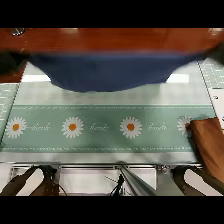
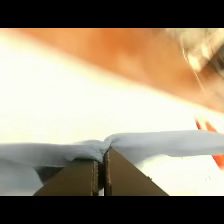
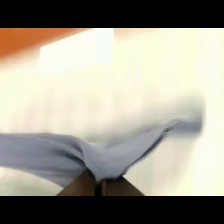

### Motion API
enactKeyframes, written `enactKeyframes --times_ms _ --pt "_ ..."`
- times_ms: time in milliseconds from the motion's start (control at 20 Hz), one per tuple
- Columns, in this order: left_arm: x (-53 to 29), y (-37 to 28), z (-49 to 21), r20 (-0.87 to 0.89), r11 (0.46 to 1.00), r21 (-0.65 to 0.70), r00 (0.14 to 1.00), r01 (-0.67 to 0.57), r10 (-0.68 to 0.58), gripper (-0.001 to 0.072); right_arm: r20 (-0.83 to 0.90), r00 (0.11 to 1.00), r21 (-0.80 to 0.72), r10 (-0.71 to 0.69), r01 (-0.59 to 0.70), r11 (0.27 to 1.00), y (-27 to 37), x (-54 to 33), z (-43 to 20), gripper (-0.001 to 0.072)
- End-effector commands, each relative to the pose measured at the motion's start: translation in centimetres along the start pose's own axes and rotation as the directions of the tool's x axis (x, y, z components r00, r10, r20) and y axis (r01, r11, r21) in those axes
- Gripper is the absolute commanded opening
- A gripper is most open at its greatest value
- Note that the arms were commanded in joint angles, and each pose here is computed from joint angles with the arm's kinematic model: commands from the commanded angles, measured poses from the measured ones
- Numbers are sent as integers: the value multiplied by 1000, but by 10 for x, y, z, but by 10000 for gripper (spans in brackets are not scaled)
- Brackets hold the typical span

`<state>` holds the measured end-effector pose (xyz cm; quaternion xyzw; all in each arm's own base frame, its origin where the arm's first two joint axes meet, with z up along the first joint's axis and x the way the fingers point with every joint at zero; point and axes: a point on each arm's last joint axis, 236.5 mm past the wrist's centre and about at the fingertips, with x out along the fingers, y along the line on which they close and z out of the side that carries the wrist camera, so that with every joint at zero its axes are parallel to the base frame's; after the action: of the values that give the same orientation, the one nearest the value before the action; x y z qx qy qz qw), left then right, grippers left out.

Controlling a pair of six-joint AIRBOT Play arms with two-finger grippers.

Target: Fold the shirts.

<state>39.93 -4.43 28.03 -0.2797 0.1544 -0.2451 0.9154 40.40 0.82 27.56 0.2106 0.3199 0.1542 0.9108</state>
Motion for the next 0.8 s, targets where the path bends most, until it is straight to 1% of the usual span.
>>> enactKeyframes --times_ms 0,50,150,300,400,550,650,750 --pt "-69 -116 113 317 951 299 948 -80 -19 25 281 960 -243 -23 94 965 88 -114 73 20" --pt "-89 -135 123 354 926 351 935 -136 4 25 331 943 -280 -35 134 951 103 -140 73 20" --pt "-128 -167 133 427 882 408 903 -237 46 25 430 900 -307 -73 221 926 126 -187 63 20" --pt "-181 -199 125 513 809 455 852 -372 103 25 483 868 -313 -115 294 903 149 -234 29 20" --pt "-212 -204 112 551 755 458 817 -469 173 25 512 841 -278 -175 355 893 150 -259 11 20" --pt "-246 -208 100 599 708 433 765 -558 237 25 498 826 -220 -264 415 883 140 -276 -20 20" --pt "-249 -201 79 552 688 445 780 -573 293 25 462 840 -210 -284 414 886 134 -271 -37 20" --pt "-245 -181 62 479 677 445 795 -586 372 25 364 875 -189 -319 405 895 119 -256 -59 20"
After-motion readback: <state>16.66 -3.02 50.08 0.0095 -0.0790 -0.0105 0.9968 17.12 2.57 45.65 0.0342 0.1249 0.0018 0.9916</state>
